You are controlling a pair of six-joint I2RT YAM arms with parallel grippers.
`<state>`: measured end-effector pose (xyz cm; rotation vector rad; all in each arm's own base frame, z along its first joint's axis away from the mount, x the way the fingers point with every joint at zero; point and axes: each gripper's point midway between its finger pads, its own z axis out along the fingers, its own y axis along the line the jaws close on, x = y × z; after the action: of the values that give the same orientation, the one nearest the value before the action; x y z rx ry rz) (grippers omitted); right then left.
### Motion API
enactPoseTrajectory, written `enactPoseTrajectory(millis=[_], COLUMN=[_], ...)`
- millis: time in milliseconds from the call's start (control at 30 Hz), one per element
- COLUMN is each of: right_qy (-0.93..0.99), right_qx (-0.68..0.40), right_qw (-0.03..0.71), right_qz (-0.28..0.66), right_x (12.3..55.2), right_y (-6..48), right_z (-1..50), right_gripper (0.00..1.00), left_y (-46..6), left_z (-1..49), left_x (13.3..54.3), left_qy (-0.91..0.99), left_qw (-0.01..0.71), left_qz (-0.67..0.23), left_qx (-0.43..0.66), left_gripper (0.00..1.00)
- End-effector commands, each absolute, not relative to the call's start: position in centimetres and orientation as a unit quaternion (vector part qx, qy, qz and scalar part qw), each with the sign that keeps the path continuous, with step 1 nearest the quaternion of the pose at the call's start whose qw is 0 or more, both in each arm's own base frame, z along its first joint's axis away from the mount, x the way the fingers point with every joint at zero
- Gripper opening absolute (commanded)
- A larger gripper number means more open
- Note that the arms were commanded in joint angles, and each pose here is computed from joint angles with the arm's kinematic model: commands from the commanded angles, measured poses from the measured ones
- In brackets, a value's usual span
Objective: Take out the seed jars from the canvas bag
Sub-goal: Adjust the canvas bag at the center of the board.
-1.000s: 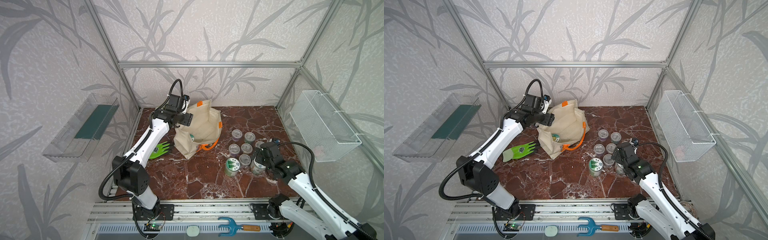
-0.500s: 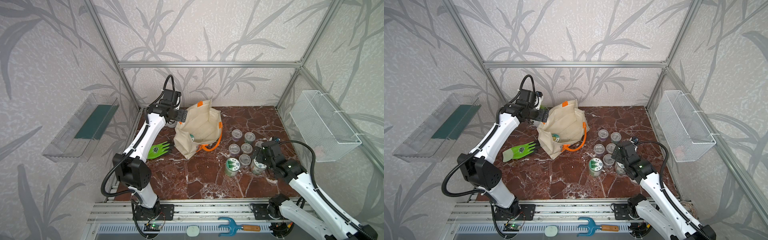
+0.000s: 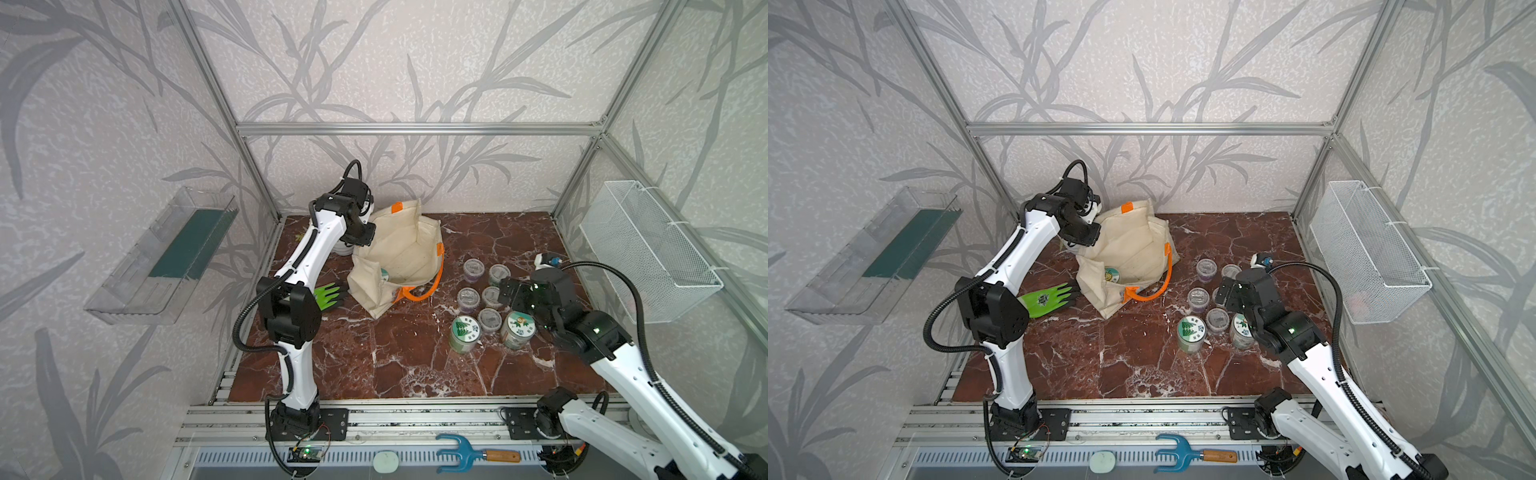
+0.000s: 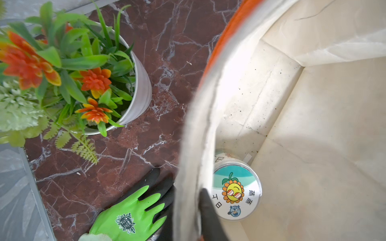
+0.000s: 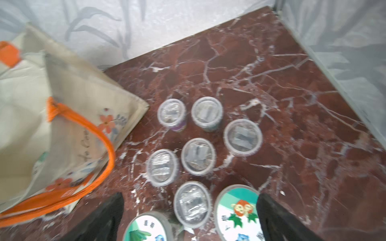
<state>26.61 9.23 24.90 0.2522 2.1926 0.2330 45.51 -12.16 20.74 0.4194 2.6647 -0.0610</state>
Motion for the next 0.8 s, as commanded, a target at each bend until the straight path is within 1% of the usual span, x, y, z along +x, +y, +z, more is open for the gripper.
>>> enactPoseTrajectory(millis=[0,100,200,300,367,533,600,767], right_qy=[0.869,0.852,0.838,0.830,0.828,0.842,0.853,0.871], right_qx=[0.046,-0.005,-0.045,-0.064,-0.067,-0.055,-0.038,-0.020], right_qw=[0.480,0.497,0.500,0.493,0.483,0.460,0.446,0.425], right_qz=[0.115,0.166,0.212,0.253,0.276,0.275,0.268,0.246], right_x=[27.2,27.5,28.0,28.7,29.2,30.7,31.2,32.6], right_y=[13.5,19.5,25.5,29.9,31.9,34.4,34.9,36.0], right_z=[27.8,30.3,31.4,31.8,31.3,27.9,25.5,21.0], right_gripper=[0.99,0.99,0.99,0.99,0.99,0.99,0.99,0.99], left_y=[-13.3,-14.8,-16.2,-17.1,-17.3,-18.2,-18.6,-19.4], left_z=[22.4,24.7,26.4,27.2,27.6,29.8,30.5,30.3], left_x=[44.5,44.7,44.6,44.1,43.8,42.4,41.8,40.4], left_qy=[0.955,0.936,0.913,0.894,0.884,0.852,0.837,0.822], left_qw=[0.232,0.284,0.332,0.365,0.384,0.442,0.465,0.478], left_qz=[-0.040,-0.040,-0.028,-0.006,0.006,-0.004,-0.010,-0.019], left_qx=[0.180,0.204,0.236,0.259,0.266,0.280,0.289,0.309], left_gripper=[0.00,0.00,0.00,0.00,0.00,0.00,0.00,0.00])
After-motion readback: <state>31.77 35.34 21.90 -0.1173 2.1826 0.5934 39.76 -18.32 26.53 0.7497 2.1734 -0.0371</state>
